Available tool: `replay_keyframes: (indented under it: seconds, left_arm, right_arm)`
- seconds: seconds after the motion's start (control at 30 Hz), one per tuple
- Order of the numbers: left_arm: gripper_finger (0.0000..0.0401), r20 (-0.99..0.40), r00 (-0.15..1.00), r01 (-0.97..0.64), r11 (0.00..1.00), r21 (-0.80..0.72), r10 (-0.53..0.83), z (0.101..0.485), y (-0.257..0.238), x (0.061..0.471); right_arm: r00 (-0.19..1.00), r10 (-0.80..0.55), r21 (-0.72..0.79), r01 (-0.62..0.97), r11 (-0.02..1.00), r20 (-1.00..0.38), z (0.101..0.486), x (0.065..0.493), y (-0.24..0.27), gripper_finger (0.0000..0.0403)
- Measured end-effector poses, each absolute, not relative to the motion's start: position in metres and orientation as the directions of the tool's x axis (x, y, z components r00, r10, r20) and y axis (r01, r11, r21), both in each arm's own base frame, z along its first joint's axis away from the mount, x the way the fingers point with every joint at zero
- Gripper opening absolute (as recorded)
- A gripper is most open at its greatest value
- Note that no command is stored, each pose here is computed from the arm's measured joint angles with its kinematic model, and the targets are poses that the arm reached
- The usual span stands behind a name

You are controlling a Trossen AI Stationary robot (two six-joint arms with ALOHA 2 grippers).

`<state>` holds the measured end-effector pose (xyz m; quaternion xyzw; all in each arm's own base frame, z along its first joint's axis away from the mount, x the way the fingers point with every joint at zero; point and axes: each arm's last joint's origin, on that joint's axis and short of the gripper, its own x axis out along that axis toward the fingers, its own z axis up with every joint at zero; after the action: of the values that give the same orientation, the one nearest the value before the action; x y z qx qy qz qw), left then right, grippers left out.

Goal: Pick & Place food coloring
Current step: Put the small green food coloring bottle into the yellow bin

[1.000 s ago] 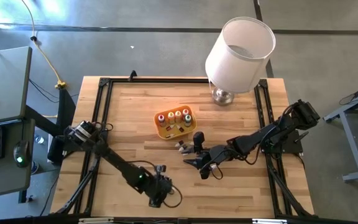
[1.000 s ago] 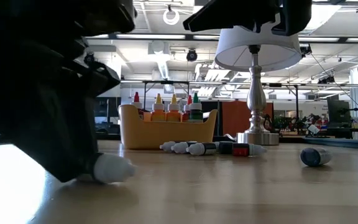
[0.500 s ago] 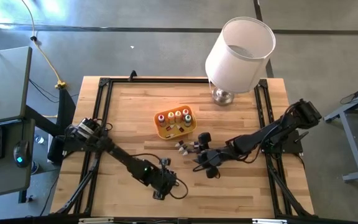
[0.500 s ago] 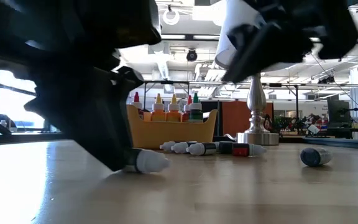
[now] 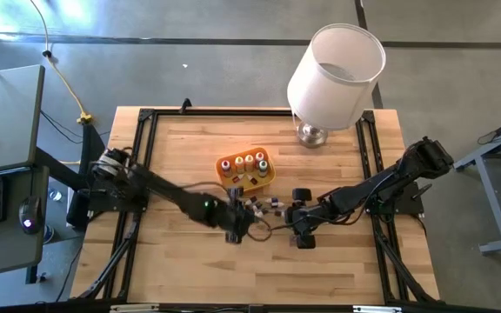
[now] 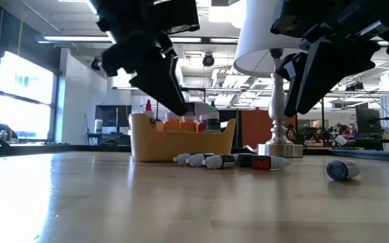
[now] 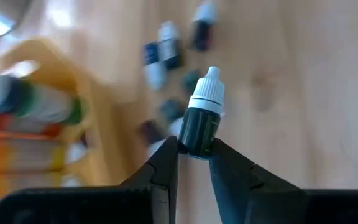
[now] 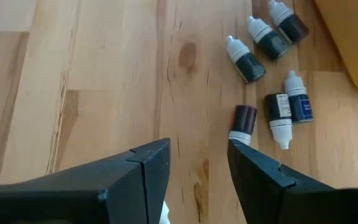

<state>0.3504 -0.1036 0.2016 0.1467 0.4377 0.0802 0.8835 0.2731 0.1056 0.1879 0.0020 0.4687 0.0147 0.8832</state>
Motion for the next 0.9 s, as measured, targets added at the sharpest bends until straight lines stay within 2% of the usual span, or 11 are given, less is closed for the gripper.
replay_keyframes:
  seconds: [0.27,0.63,0.77,0.9]
  left_arm:
    - [0.0065,-0.745,0.562,-0.094,0.922,0.374,0.360,0.214,-0.046,0.356]
    - [0.0065,-0.758,0.511,-0.152,0.910,0.385,0.406,0.213,0.000,0.358]
    - [0.0066,-0.797,0.467,-0.190,0.924,0.333,0.383,0.208,0.017,0.356]
    - [0.0090,-0.825,0.454,-0.189,0.941,0.280,0.336,0.206,0.028,0.355]
  right_arm:
    - [0.570,0.013,0.006,-0.014,1.000,-0.821,0.188,0.274,0.105,0.0153]
    - [0.572,0.007,-0.004,-0.019,1.000,-0.820,0.188,0.274,0.105,0.0154]
    - [0.575,-0.001,-0.012,-0.015,1.000,-0.818,0.188,0.274,0.105,0.0154]
    - [0.612,-0.084,-0.089,0.023,0.996,-0.787,0.190,0.276,0.103,0.0154]
